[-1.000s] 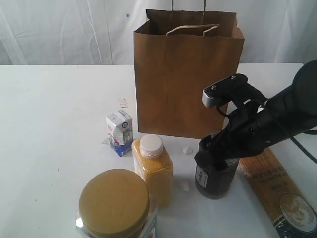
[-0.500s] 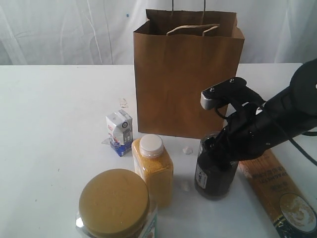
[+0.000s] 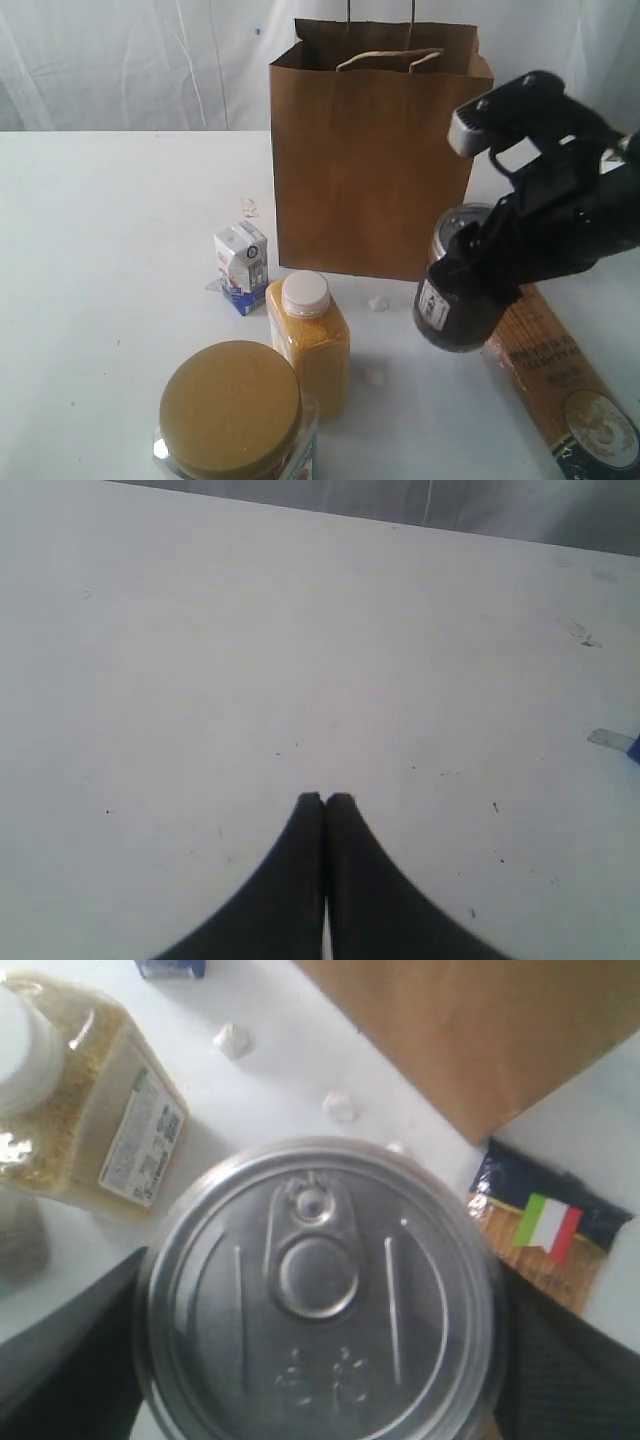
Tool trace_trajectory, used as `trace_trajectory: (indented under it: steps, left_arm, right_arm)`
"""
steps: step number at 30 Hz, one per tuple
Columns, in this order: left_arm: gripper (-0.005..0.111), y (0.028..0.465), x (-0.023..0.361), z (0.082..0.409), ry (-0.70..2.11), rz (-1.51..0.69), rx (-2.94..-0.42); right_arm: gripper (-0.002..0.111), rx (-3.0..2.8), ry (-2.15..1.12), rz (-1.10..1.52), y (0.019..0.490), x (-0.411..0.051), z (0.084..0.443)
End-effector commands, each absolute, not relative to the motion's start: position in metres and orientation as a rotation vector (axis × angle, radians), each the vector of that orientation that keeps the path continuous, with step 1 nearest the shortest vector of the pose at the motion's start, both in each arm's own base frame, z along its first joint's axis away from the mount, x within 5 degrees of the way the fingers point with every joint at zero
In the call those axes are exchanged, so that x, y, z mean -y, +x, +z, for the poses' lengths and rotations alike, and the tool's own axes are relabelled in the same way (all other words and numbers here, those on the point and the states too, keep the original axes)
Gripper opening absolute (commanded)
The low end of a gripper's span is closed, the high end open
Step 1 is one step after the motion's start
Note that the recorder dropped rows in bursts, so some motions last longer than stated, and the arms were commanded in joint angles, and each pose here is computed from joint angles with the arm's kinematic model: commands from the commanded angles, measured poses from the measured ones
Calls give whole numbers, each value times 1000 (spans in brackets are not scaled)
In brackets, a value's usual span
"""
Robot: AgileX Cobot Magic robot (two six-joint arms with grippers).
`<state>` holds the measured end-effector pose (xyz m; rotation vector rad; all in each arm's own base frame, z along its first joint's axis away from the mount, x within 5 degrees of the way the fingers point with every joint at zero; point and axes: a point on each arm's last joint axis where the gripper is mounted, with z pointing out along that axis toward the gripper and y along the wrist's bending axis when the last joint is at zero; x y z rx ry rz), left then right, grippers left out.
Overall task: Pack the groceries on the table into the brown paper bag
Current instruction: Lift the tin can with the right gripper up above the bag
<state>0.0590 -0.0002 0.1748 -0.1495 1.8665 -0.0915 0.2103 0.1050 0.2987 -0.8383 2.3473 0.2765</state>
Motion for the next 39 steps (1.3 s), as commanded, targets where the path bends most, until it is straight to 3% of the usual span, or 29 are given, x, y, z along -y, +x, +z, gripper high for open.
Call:
trace_trajectory:
  steps: [1,10,20,24,33,39]
  left_arm:
    - [0,59,1,174,-159,-108,-1861]
    - [0,59,1,174,-159,-108,-1861]
    - [0,59,1,174,-159,-108,-1861]
    - [0,59,1,174,-159,-108,-1861]
    - [0,59,1,174,-159,-108,-1861]
    - [0,59,1,174,-159,-108,-1861]
  right_arm:
    - [25,-2148,-806,201,190,-92,332]
    - [25,-1937,-646,198,136,-65,362]
    - [23,-1297,-329,297,106,-47,453]
    - [22,-1264,-249,332,142,-59,459]
    - [22,-1472,-103,493,243,-99,435]
    - [22,-1564,-33,417,286,-88,415]
